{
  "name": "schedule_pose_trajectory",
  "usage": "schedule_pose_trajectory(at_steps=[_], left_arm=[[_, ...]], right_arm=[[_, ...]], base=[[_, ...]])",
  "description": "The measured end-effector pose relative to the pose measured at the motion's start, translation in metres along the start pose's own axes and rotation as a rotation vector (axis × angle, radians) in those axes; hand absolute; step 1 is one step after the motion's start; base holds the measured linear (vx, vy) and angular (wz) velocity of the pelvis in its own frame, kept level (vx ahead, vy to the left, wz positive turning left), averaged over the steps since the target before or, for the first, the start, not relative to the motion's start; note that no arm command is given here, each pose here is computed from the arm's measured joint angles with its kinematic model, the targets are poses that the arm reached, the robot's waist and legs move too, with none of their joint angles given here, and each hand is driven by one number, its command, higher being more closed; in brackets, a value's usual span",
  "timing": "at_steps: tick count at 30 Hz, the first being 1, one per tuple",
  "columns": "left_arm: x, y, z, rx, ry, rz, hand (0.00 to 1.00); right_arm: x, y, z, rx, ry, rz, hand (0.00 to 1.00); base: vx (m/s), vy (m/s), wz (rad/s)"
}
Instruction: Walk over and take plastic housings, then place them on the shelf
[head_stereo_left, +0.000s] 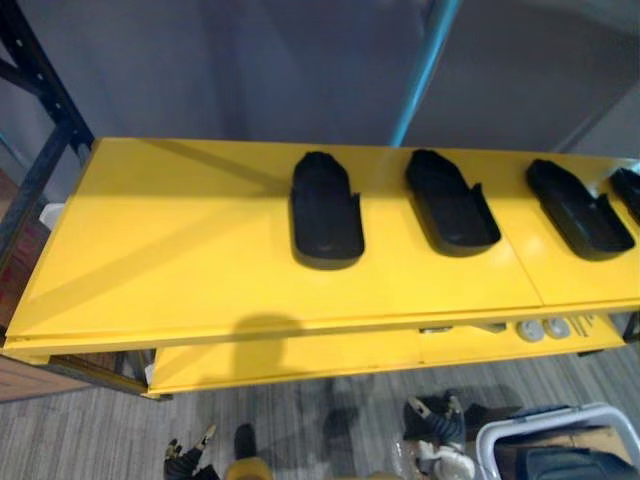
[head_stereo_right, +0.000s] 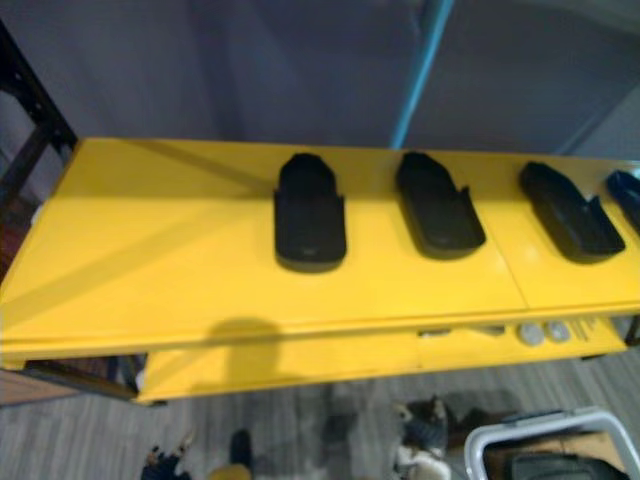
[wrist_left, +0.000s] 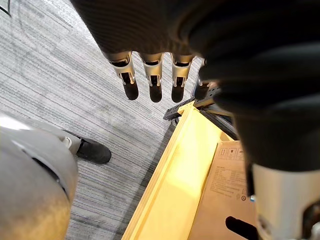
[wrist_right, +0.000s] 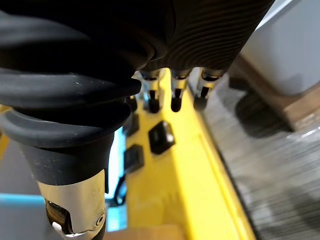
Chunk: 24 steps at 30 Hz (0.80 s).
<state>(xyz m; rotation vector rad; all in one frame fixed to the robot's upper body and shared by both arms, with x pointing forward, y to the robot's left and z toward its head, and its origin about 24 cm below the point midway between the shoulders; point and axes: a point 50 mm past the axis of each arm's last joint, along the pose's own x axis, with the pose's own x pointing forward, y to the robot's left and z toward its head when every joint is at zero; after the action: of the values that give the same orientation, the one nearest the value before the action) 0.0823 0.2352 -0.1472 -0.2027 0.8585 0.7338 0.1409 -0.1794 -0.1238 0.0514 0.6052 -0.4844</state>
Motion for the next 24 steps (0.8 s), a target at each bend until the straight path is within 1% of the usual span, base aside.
schedule_pose_trajectory(at_steps=[3,5,7,10,11,15,18,21,24], left_arm=[[0.002,-0.007,0.007,0.075,-0.027,-0.047,0.0],[0.004,-0.019,0.016,0.12,-0.053,-0.089,0.0],[0.006,-0.039,0.028,0.176,-0.095,-0.154,0.0],[0.008,-0.056,0.042,0.191,-0.136,-0.199,0.0],[0.009,-0.062,0.049,0.221,-0.163,-0.22,0.0],[0.007,-0.087,0.071,0.331,-0.271,-0.319,0.0],[0.004,-0.093,0.074,0.393,-0.32,-0.357,0.0],[0.001,-0.099,0.075,0.393,-0.34,-0.383,0.0],[-0.007,-0.111,0.075,0.376,-0.359,-0.426,0.0]], right_arm=[[0.009,0.008,0.017,-0.014,-0.059,0.004,0.0],[0.016,0.012,0.035,-0.025,-0.134,-0.007,0.0],[0.024,0.017,0.07,-0.04,-0.282,0.003,0.0],[0.023,0.021,0.094,-0.066,-0.403,0.023,0.0],[0.021,0.021,0.099,-0.063,-0.43,0.027,0.0],[0.013,0.011,0.099,-0.084,-0.471,0.027,0.0],[0.005,0.011,0.091,-0.111,-0.464,0.065,0.0],[0.0,0.009,0.097,-0.125,-0.521,0.084,0.0],[0.0,0.003,0.099,-0.14,-0.54,0.081,0.0]], base=[[-0.01,0.031,-0.14],[-0.07,0.031,-0.45],[-0.12,0.049,-0.8],[-0.08,0.027,-0.92],[-0.06,-0.039,-0.94],[-0.07,-0.002,-0.83],[-0.1,-0.021,-0.99],[-0.11,-0.004,-1.08],[-0.07,-0.006,-0.64]])
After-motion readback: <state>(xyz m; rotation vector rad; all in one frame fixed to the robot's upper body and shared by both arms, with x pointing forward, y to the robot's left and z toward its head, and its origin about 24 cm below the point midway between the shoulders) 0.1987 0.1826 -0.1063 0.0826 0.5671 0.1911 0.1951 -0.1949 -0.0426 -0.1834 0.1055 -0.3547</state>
